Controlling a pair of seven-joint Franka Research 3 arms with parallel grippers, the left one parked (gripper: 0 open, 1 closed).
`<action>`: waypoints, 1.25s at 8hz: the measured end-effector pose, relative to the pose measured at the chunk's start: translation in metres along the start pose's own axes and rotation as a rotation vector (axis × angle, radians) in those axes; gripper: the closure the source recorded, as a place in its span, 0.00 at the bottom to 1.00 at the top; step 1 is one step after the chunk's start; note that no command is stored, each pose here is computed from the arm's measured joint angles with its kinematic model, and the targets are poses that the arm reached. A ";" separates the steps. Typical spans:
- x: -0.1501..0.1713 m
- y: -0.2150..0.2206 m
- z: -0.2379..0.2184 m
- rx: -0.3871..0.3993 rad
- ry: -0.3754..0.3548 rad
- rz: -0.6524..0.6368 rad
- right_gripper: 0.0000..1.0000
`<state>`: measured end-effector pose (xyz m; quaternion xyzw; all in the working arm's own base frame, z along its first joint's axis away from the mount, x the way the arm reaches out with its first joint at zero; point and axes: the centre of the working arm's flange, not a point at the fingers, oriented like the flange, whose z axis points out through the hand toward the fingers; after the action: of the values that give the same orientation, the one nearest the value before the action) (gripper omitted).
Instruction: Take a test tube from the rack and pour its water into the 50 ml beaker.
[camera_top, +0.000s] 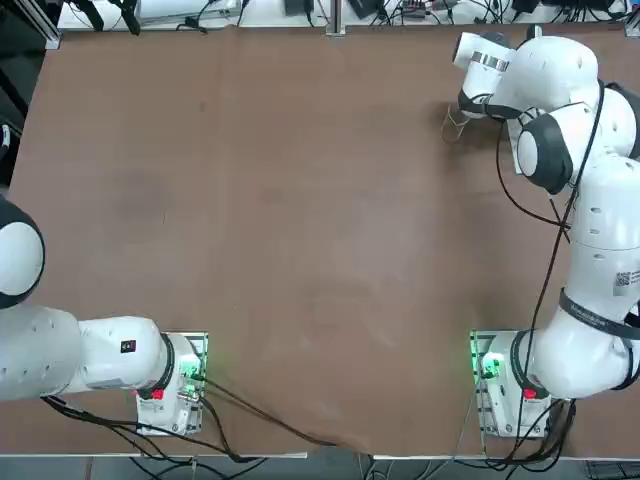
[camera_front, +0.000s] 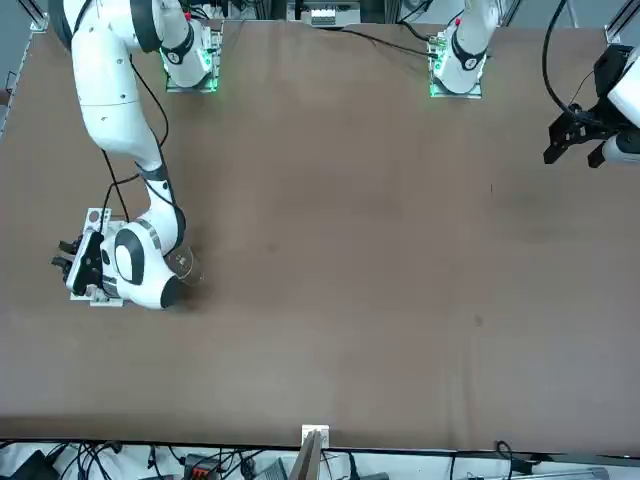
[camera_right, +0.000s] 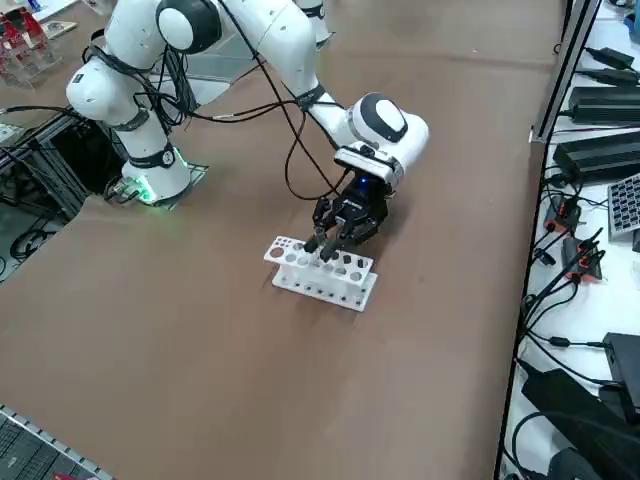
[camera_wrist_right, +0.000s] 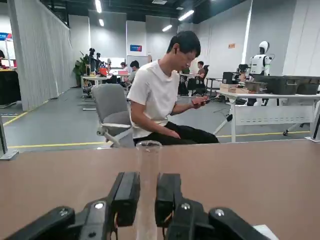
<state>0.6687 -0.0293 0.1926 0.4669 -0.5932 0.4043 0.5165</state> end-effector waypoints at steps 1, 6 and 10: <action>0.000 0.000 0.000 -0.001 -0.001 0.006 0.76; -0.006 0.001 0.002 -0.003 0.003 0.018 0.74; -0.008 0.003 0.002 -0.011 0.000 0.014 0.23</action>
<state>0.6660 -0.0296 0.1846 0.4598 -0.5986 0.4048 0.5161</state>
